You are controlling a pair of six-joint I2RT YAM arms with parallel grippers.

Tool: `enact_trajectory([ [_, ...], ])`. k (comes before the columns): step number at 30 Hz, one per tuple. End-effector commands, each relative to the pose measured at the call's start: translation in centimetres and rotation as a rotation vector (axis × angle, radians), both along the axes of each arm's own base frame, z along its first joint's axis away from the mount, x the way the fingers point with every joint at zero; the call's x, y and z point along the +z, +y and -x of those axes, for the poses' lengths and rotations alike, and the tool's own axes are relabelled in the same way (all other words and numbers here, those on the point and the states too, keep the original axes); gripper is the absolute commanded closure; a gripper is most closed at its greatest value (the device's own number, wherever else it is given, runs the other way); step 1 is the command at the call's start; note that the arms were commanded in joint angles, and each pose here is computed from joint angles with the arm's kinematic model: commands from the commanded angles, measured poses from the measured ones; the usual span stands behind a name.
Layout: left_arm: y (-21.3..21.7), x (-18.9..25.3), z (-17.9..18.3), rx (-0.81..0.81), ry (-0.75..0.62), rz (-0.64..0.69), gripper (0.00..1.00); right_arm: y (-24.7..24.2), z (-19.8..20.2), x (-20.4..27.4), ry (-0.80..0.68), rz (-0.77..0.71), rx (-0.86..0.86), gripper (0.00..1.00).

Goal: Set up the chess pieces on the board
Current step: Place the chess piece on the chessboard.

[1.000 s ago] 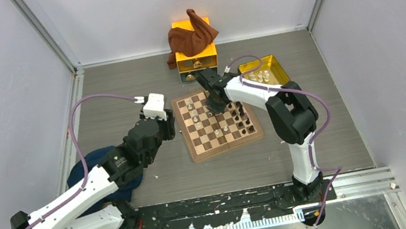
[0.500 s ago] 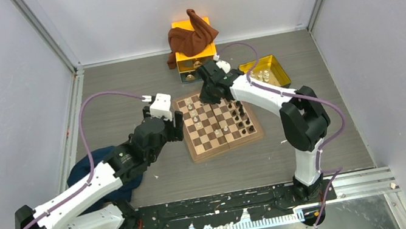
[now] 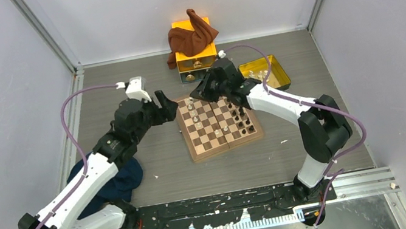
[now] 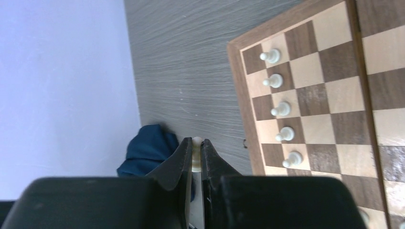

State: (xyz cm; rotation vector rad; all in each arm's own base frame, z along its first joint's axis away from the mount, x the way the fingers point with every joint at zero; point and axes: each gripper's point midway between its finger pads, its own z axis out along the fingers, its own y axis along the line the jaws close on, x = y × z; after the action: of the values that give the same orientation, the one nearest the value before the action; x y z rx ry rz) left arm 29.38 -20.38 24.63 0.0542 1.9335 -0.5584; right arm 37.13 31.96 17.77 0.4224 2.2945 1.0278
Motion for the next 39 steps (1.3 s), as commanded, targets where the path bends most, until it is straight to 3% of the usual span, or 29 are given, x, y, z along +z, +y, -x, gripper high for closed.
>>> enact_trajectory([
  [1, -2.2, 4.7, -1.0, -0.037, -0.014, 0.231, 0.25, 1.3, -0.4, 7.3, -0.17, -0.222, 0.038, 0.99],
  [7, -2.3, 5.3, -1.3, -0.022, 0.044, 0.296, 0.22, 1.0, -0.7, 9.0, -0.207, -0.333, 0.052, 0.99],
  [23, -3.9, 2.5, -1.5, -0.088, 0.313, 0.411, 0.41, 1.1, 0.5, 12.1, -0.265, -0.498, 0.167, 0.99],
  [39, -4.7, 3.2, -4.5, -0.081, 0.308, 0.585, 0.54, 1.5, 2.2, 10.3, -0.196, -0.552, 0.227, 0.99],
])
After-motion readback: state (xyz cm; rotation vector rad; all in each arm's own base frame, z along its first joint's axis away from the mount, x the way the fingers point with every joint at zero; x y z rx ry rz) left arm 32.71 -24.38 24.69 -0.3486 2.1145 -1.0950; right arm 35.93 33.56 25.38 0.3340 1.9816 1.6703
